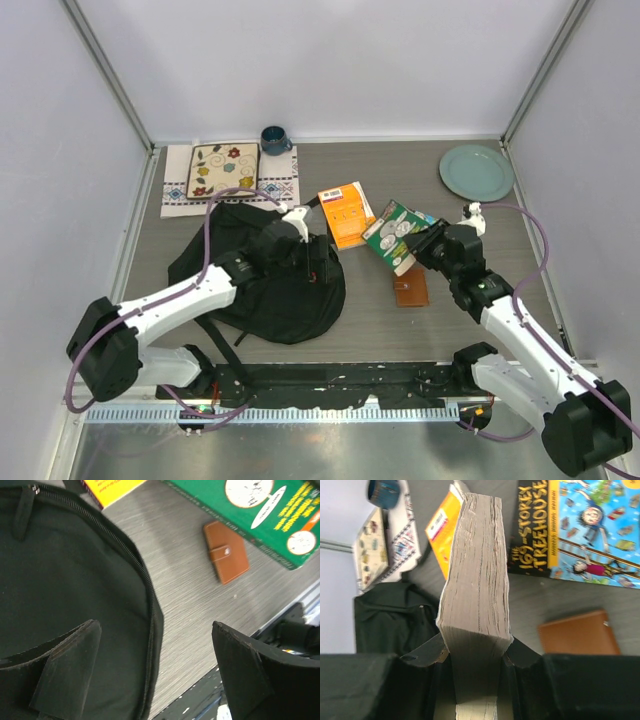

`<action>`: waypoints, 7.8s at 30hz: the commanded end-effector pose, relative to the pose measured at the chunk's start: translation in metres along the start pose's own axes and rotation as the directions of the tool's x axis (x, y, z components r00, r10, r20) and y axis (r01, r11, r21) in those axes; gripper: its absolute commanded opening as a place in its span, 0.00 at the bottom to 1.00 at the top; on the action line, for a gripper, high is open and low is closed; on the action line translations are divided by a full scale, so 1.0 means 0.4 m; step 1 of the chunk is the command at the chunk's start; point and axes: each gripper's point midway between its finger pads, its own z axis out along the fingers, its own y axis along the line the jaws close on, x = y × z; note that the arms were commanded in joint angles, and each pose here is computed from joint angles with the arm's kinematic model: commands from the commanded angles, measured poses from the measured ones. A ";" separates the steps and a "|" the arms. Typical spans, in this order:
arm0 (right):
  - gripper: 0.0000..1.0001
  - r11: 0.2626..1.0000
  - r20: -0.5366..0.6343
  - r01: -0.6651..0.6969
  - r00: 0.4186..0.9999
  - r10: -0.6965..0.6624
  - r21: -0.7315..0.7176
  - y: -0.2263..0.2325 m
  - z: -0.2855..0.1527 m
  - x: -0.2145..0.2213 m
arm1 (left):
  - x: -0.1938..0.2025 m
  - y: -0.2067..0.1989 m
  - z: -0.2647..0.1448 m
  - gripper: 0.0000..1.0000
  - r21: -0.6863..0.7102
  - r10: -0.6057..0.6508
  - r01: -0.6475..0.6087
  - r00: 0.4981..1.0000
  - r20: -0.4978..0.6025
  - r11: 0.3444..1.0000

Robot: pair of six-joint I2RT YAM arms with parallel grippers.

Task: Pack the student bag
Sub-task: Place the book in the student bag, then pick up the book from the center of the board.

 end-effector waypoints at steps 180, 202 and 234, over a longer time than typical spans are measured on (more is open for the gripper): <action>0.63 0.841 -0.511 -0.087 0.826 -0.239 -0.534 0.449 0.193 0.664 | -0.273 -0.025 -0.145 0.00 -0.251 0.194 -0.138 0.957 0.214 0.958; 0.86 0.941 -0.049 0.336 0.940 -0.337 -0.038 0.140 0.033 0.190 | -0.233 -0.030 -0.095 0.51 -0.172 0.146 -0.117 0.975 0.165 0.978; 0.87 0.971 -0.243 0.062 0.963 -0.119 -0.231 0.086 0.478 -0.096 | -0.462 0.138 0.385 0.92 -0.108 -0.092 0.100 0.993 0.070 0.989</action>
